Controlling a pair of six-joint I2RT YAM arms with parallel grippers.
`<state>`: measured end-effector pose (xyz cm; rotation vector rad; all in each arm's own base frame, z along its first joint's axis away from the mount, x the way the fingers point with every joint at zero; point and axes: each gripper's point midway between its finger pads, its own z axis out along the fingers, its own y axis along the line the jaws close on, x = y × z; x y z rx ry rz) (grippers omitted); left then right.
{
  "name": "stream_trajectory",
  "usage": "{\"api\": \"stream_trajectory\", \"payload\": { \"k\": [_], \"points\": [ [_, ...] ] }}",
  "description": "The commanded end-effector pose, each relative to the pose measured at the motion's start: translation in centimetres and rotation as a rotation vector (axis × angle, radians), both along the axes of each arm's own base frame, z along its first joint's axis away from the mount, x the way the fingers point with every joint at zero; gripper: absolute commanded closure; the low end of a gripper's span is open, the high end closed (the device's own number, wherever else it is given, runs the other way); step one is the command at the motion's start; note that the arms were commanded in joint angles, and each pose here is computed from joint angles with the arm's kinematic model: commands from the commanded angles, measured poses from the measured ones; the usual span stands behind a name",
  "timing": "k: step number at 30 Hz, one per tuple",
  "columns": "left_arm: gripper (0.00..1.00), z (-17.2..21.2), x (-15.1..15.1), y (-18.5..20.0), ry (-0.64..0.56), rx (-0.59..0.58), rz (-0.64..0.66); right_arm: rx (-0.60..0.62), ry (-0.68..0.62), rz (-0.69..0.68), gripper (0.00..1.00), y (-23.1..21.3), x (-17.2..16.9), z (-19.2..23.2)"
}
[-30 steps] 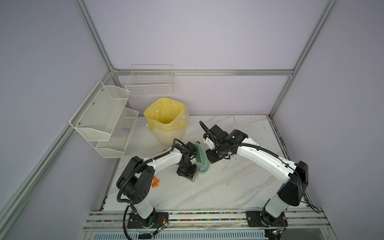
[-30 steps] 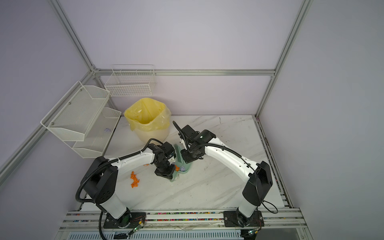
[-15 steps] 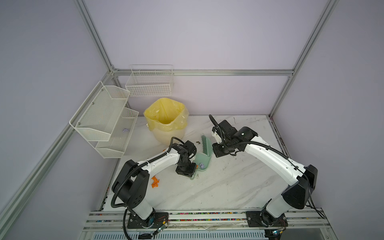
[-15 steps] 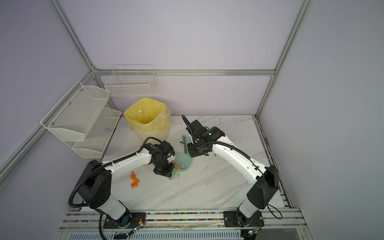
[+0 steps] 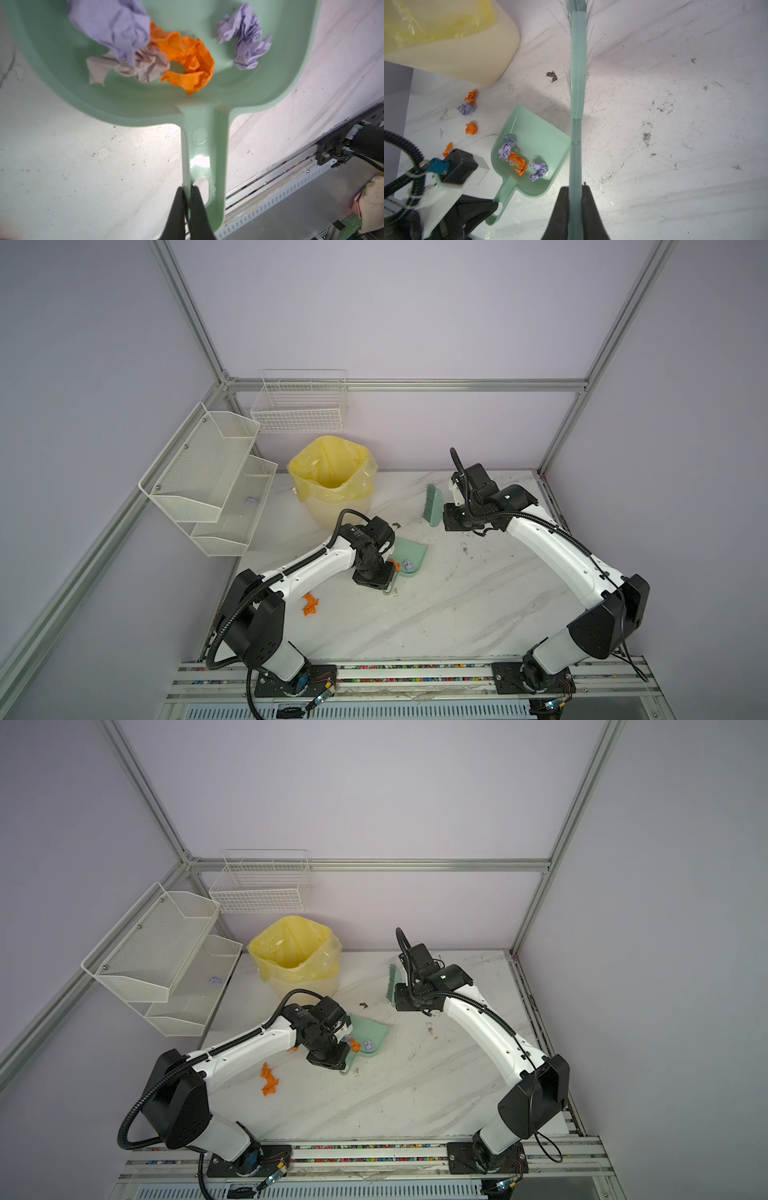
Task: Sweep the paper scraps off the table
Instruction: 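Sweep remaining scraps into the dustpan while the left gripper holds it steady, then lift the loaded dustpan toward the yellow bin with the left gripper while the right withdraws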
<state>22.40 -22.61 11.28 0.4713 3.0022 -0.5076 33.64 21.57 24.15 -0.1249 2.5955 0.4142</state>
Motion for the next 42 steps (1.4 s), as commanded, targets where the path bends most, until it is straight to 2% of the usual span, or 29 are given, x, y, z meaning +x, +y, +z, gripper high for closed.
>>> {"api": "stream_trajectory", "payload": {
  "k": [1,26,34,42],
  "points": [
    [1.0,5.1,1.7,-1.6,-0.112,-0.092,0.001,0.05,-0.075,-0.059,1.0,-0.5,1.0,2.2],
    [1.0,15.0,4.3,-3.9,-0.275,-0.232,-0.014,0.028,-0.113,-0.164,1.0,-3.7,2.3,1.8],
    [1.0,18.4,6.4,-4.1,-0.347,-0.26,0.007,0.033,-0.1,-0.159,1.0,-4.1,1.9,0.7],
    [1.0,21.9,9.4,-2.8,-0.406,-0.325,0.085,0.035,-0.096,-0.151,1.0,-4.1,1.9,0.2]
  ]
}}
